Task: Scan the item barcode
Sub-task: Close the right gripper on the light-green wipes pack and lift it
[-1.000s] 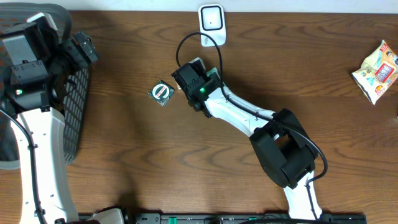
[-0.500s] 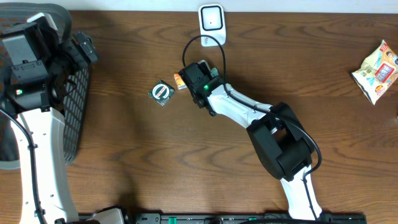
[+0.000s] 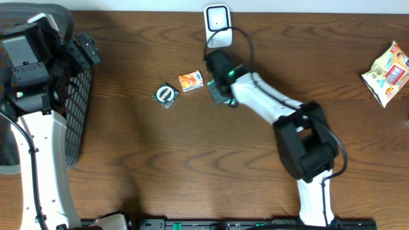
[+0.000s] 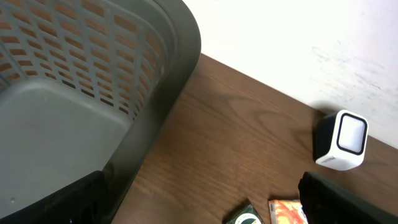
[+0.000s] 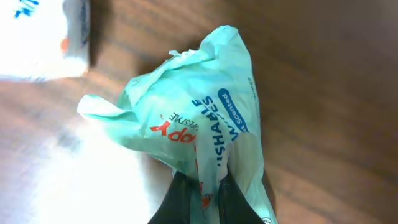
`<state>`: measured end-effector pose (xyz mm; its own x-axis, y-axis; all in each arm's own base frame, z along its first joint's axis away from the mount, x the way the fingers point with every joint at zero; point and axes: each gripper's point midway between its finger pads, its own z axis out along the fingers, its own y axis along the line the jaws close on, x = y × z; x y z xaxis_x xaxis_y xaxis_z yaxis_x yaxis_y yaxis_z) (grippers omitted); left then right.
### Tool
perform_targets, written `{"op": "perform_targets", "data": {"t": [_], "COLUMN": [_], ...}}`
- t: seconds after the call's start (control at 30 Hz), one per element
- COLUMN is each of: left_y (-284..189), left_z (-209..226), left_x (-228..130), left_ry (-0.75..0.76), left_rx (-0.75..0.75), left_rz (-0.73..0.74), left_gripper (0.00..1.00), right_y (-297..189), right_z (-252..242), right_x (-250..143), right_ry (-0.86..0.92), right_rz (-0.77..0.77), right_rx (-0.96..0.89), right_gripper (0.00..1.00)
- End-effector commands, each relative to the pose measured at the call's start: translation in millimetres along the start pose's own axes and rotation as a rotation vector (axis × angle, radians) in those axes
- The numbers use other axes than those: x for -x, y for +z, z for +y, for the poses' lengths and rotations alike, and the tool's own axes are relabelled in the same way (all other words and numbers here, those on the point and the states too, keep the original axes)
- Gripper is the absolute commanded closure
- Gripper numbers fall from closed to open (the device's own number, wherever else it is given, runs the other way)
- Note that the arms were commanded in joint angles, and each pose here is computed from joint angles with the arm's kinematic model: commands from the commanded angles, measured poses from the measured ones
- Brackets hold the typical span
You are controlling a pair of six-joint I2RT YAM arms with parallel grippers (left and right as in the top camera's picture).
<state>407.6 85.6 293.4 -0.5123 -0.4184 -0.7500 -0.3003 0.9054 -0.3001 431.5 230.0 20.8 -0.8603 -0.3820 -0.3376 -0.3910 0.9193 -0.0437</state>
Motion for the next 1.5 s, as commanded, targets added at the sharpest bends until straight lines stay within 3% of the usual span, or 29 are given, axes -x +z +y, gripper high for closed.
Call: {"op": "perform_targets", "data": {"t": [0.0,0.17,0.43,0.67,0.8,0.83,0.9,1.07,1.27,1.47], "left_y": [4.2,4.2,4.2,4.2,4.2,4.2,4.2,4.2,4.2,4.2], "left_z": [18.4,18.4,18.4,18.4,18.4,18.4,18.4,18.4,18.4,18.4], "left_x": [-0.9,-0.9,-0.9,-0.9,-0.9,-0.9,-0.9,-0.9,-0.9,-0.9], "left_ry": [-0.014,-0.014,-0.014,-0.014,-0.014,-0.014,-0.014,-0.014,-0.014,-0.014], "left_rx": [0.08,0.08,0.08,0.08,0.08,0.08,0.08,0.08,0.08,0.08], "left_rz": [0.007,0.007,0.007,0.007,0.007,0.007,0.007,0.007,0.007,0.007], "left_gripper": [0.02,0.02,0.02,0.02,0.02,0.02,0.02,0.02,0.02,0.02], "right_y": [-53.1,-89.8,-94.5,-49.8,-11.3,5.3,13.6,8.6,-17.8,-44.1], "right_z": [25.3,16.5,3.9,-17.9,-49.5,-70.1,-89.2,-114.5,-136.1,-127.0], "right_x": [16.8,14.4,-8.5,-38.6,-56.2,-67.9,-76.6,-81.6,-78.2,-66.0], "right_ry": [0.097,0.216,0.348,0.481,0.579,0.637,0.666,0.715,0.675,0.583], "right_rz": [-0.032,-0.016,0.015,0.098,0.165,0.207,0.222,0.227,0.219,0.173], "right_rx": [0.461,0.853,1.194,1.161,0.963,0.824,0.727,0.677,0.593,0.596], "right_gripper": [0.99,0.99,0.99,0.99,0.97,0.91,0.76,0.62,0.58,0.54]}}
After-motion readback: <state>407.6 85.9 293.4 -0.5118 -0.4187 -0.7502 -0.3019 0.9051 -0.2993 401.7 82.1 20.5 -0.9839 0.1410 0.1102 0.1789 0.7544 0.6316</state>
